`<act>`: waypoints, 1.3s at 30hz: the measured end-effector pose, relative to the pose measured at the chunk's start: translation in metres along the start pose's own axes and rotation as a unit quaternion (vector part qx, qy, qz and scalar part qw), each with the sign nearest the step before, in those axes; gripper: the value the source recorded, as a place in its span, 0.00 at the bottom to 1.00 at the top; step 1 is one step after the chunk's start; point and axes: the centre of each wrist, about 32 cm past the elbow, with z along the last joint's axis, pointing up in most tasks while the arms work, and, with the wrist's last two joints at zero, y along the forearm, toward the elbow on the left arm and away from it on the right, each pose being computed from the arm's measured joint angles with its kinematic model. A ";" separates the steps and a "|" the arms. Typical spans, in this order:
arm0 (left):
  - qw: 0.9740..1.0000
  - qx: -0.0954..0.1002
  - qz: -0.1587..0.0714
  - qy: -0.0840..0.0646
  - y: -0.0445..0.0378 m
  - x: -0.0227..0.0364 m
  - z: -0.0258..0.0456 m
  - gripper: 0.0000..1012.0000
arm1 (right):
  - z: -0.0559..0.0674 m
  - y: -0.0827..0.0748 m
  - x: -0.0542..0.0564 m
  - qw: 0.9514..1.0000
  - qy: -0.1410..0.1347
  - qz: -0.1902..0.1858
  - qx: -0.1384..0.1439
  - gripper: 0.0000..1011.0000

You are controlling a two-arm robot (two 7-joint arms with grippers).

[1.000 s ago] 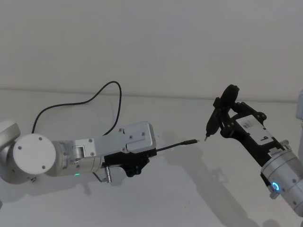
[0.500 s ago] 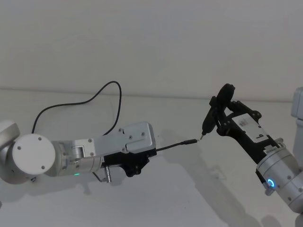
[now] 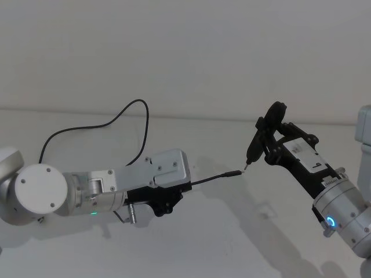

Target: Pick up the data cable with the one hand.

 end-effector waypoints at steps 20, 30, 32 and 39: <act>1.000 0.000 0.000 0.000 0.0000 -0.0001 0.0000 0.04 | -0.001 0.001 0.000 1.000 0.003 0.008 -0.004 0.27; 1.000 0.000 0.000 0.000 -0.0001 -0.0001 0.0000 0.04 | -0.001 0.001 -0.001 1.000 0.003 0.011 -0.007 0.27; 1.000 0.000 0.000 0.000 0.0000 0.0000 0.0000 0.04 | -0.001 0.001 -0.002 1.000 0.003 0.011 -0.007 0.27; 1.000 0.000 0.000 0.000 -0.0001 0.0000 0.0000 0.04 | -0.001 0.001 -0.002 1.000 0.003 0.012 -0.007 0.27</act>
